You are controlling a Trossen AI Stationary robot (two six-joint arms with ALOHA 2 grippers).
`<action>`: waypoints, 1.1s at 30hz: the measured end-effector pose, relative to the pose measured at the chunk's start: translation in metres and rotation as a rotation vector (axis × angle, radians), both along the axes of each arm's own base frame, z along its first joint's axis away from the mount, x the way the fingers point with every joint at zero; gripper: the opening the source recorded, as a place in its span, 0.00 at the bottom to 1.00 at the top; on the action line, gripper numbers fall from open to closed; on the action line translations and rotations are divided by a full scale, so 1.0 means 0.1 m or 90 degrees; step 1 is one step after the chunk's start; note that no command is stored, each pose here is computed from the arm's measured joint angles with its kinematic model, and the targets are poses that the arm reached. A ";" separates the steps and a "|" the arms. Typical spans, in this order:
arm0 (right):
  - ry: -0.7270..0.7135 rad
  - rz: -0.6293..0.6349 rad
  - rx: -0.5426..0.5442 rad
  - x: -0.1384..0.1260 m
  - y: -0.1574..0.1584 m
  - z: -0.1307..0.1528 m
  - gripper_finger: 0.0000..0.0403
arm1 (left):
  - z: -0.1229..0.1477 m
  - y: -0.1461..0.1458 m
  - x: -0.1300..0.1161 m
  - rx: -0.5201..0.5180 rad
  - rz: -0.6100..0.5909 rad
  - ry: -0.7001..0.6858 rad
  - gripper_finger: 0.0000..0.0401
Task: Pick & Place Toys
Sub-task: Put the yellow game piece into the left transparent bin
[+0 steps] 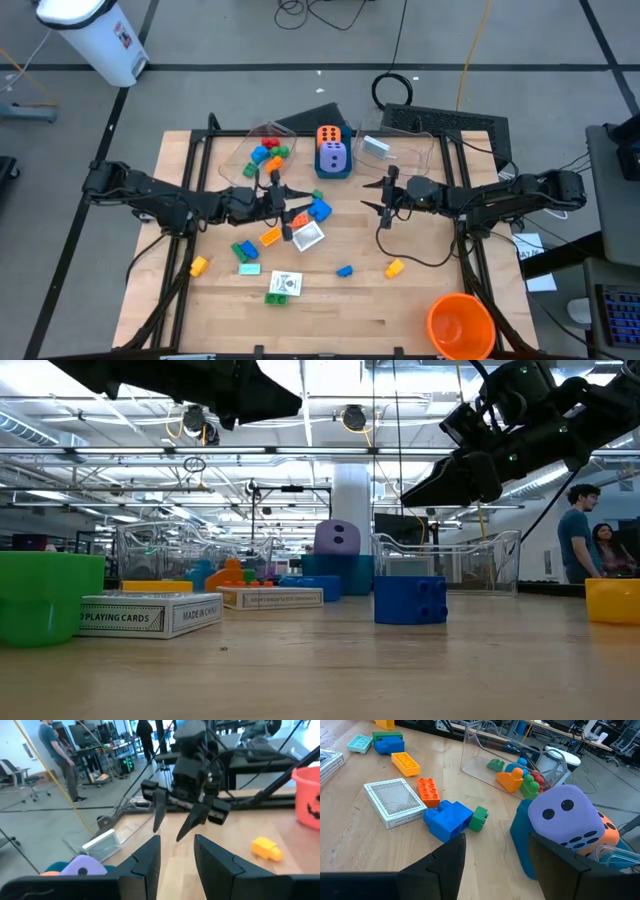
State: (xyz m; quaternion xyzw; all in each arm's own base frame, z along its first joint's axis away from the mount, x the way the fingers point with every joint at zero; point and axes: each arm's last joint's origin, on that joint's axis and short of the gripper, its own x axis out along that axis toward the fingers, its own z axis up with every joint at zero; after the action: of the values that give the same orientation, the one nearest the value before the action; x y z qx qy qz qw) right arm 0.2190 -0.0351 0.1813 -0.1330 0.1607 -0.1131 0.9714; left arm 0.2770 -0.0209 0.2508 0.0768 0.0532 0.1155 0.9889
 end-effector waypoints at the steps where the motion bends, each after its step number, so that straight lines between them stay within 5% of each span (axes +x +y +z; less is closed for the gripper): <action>1: 0.000 0.000 0.000 0.00 0.00 0.00 0.52 | 0.00 0.00 0.00 0.000 0.000 0.002 0.30; 25: 0.002 0.000 0.000 0.00 0.00 0.00 0.52 | 0.04 0.00 0.00 -0.020 -0.004 -0.034 0.30; 33: -0.012 0.023 -0.089 0.01 0.00 0.05 0.52 | 0.03 0.00 0.00 -0.011 -0.005 -0.023 0.30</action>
State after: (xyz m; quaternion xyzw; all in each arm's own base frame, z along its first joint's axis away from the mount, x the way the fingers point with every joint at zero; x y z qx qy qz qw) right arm 0.2203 -0.0354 0.1864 -0.2024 0.1410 -0.1081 0.9631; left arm 0.2773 -0.0211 0.2540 0.0666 0.0356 0.1128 0.9907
